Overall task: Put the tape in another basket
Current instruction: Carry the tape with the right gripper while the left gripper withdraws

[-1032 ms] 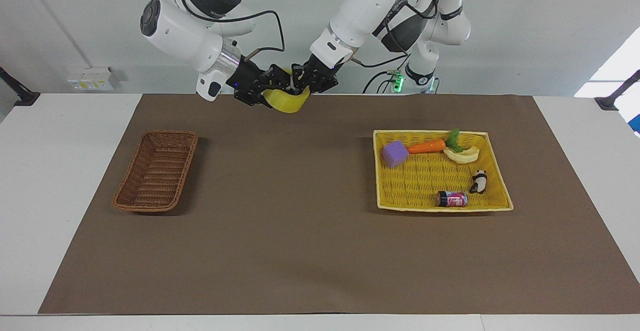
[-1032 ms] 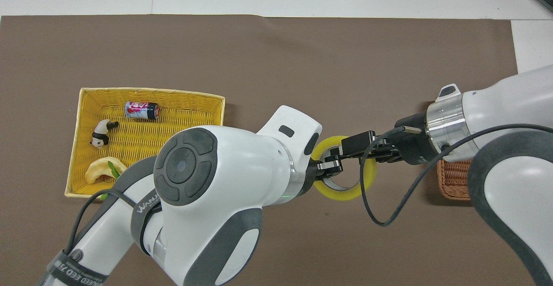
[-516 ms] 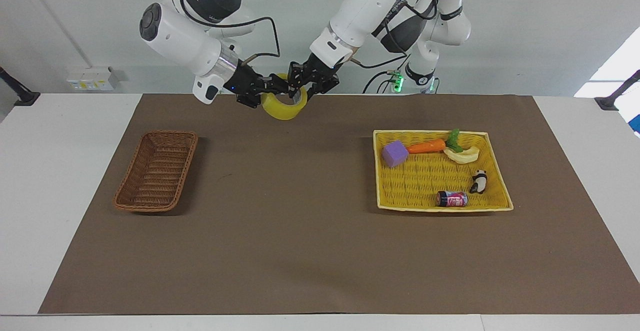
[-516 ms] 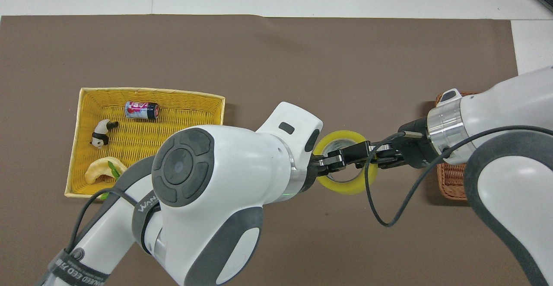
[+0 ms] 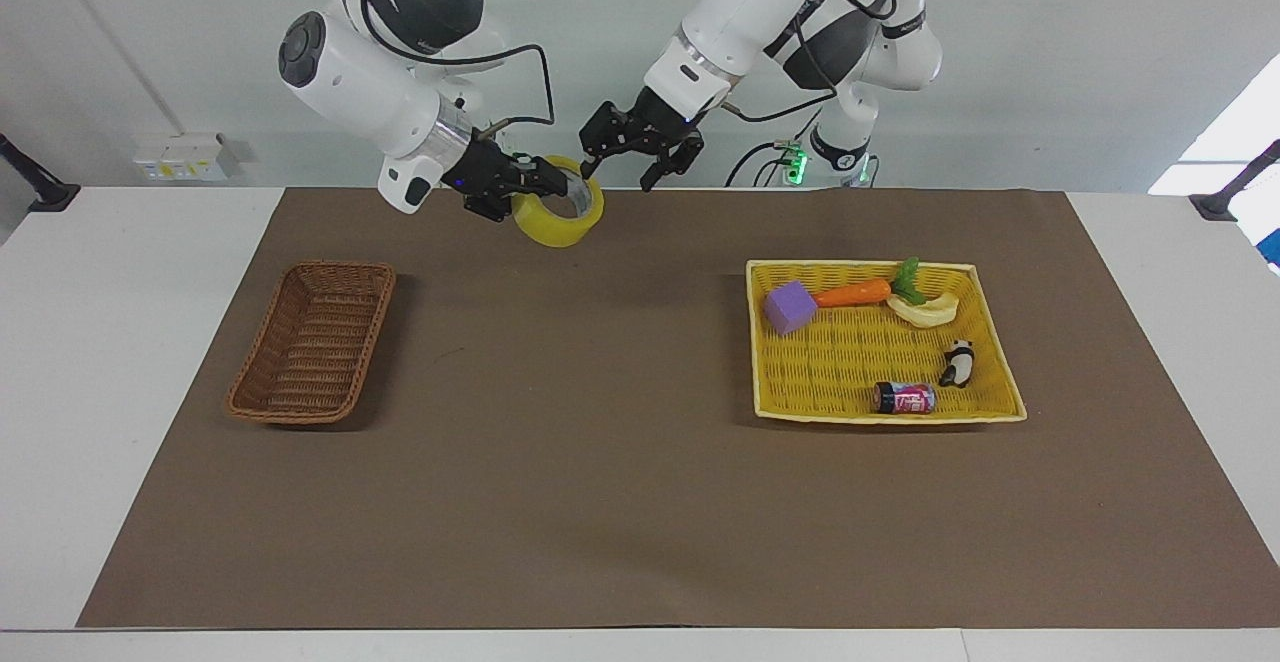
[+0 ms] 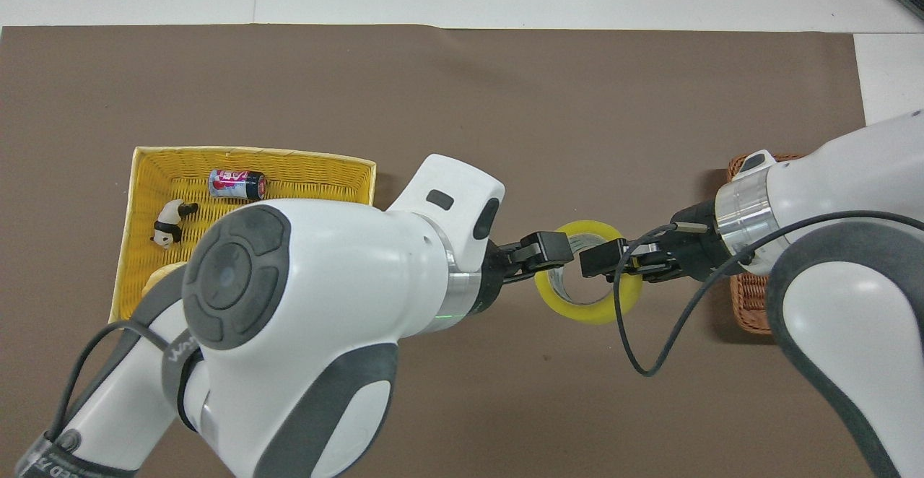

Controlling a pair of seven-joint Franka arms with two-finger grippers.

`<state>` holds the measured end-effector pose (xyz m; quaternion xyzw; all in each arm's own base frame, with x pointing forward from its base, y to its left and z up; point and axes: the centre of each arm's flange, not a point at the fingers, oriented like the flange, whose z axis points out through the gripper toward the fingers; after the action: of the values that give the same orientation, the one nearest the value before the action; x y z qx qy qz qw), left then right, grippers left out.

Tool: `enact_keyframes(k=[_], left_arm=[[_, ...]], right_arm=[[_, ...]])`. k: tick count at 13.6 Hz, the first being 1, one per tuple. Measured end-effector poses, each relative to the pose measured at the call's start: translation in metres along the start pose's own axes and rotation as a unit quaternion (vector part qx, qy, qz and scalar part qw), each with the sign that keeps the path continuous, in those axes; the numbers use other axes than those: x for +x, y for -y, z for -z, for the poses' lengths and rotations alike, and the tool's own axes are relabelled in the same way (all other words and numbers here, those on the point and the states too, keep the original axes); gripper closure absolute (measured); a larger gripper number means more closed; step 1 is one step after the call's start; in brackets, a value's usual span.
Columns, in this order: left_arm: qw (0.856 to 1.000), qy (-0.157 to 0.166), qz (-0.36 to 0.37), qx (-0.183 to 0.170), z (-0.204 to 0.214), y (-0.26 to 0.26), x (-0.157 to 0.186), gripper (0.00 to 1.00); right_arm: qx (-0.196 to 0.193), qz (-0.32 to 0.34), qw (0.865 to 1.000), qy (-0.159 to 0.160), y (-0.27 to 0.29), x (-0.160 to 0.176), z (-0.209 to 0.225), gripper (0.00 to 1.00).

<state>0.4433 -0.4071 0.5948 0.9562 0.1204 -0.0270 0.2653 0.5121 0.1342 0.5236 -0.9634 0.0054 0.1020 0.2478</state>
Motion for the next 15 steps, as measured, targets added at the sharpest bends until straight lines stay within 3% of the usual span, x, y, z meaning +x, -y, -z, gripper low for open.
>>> enact_keyframes(k=[4,7,10,15], left_arm=[[0.997,-0.001,0.066,0.028,0.029,0.056,0.065,0.0],[0.993,-0.036,0.085,0.07,0.053,0.102,0.108,0.0],[0.989,-0.07,0.071,0.108,0.071,0.132,0.134,0.0],[0.985,-0.081,-0.009,0.152,0.115,0.196,0.177,0.0]], right_arm=[[-0.054,0.008,0.998,-0.018,-0.07,0.011,0.024,1.0],[-0.074,0.021,0.997,-0.032,-0.172,0.028,0.036,1.0],[-0.086,0.018,0.994,-0.057,-0.257,0.048,0.032,1.0],[-0.092,0.028,0.993,-0.072,-0.339,0.062,0.014,1.0]])
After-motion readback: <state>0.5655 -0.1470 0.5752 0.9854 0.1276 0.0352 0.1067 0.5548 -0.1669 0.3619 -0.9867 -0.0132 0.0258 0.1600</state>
